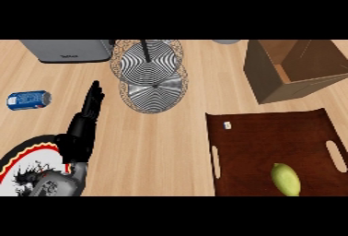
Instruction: Pick the lemon from the tray and place it in the tiered basket
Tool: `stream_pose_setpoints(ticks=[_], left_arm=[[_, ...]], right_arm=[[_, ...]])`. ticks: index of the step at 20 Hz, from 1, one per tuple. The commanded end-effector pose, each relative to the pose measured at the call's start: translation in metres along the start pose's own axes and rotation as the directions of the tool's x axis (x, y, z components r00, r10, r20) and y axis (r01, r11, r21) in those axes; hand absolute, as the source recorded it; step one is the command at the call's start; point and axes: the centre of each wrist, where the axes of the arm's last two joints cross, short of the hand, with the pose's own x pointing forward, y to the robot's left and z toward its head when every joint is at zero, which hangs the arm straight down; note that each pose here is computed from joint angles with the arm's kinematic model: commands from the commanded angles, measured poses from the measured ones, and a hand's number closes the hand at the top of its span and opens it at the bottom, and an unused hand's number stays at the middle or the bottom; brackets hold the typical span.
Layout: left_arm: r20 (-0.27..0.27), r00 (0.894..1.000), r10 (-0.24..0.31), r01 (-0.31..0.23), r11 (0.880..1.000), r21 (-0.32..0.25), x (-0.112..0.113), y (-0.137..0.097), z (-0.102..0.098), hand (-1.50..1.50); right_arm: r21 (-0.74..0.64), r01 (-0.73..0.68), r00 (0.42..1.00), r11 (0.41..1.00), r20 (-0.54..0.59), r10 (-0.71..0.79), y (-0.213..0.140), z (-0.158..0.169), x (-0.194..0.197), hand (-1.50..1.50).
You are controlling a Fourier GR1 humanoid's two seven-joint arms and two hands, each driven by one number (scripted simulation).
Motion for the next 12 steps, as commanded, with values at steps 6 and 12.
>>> stream_pose_setpoints(ticks=[6, 12], left_arm=[[0.011, 1.000, -0.004, 0.004, 1.000, -0.013, -0.001, 0.000, 0.001, 0.00], [0.015, 1.000, -0.013, 0.013, 1.000, 0.005, -0.006, -0.017, 0.003, 0.00]], right_arm=[[0.149, -0.138, 0.984, 0.979, 0.131, 0.119, 0.070, 0.032, -0.022, -1.50], [0.119, -0.245, 0.957, 0.962, 0.189, 0.220, 0.109, 0.051, -0.031, -1.50]])
